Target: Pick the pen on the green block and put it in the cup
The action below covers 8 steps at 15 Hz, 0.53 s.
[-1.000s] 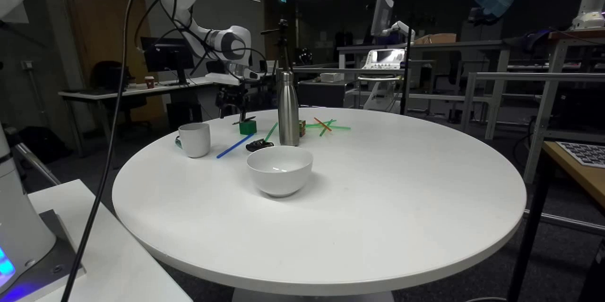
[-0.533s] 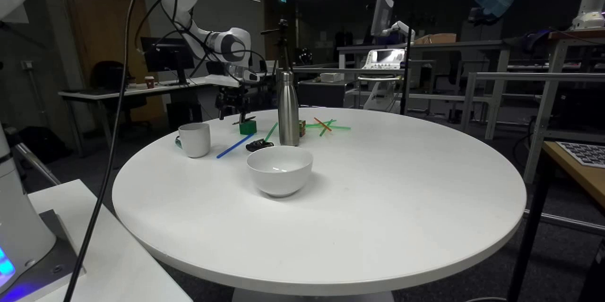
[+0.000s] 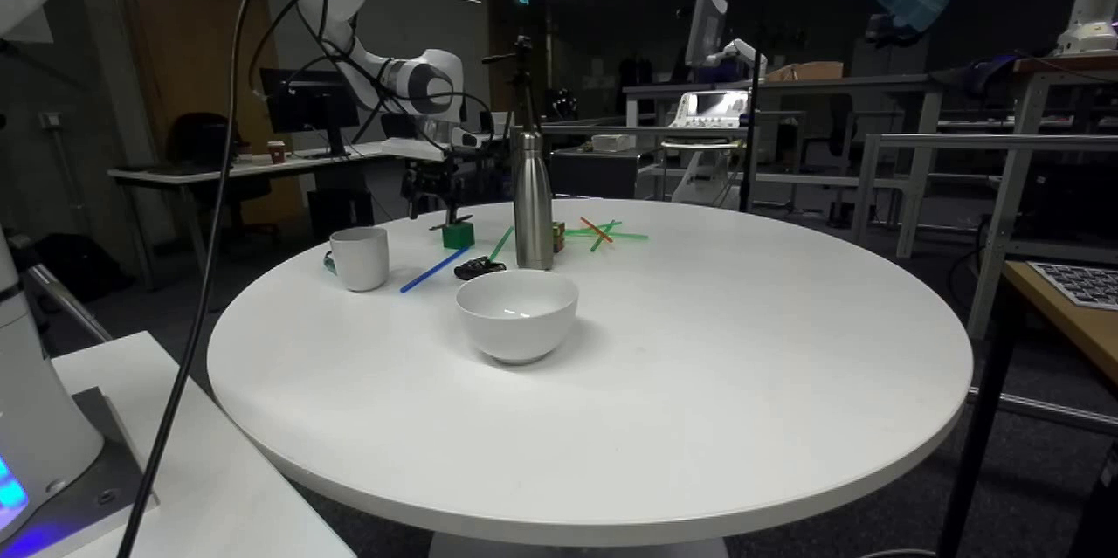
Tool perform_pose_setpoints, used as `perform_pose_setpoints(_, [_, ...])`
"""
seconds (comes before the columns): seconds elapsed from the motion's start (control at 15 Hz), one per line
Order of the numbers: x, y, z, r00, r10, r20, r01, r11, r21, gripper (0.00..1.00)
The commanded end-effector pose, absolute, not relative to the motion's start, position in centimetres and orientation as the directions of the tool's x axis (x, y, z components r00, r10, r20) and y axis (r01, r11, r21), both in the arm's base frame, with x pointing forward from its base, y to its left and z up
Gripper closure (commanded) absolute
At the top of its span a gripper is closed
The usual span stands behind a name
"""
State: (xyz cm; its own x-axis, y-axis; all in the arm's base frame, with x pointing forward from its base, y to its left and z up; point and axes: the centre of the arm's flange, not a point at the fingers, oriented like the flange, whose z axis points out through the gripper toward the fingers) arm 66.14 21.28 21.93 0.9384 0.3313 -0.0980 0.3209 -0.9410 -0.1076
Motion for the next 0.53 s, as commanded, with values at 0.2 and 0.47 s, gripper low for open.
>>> perform_pose_setpoints(0.2, [66.63,20.94,22.20,0.960,0.265,-0.089,0.260,-0.963,-0.065,0.00])
perform_pose_setpoints(0.47, [66.78,20.97,22.08,0.968,0.232,-0.095,0.227,-0.972,-0.061,0.00])
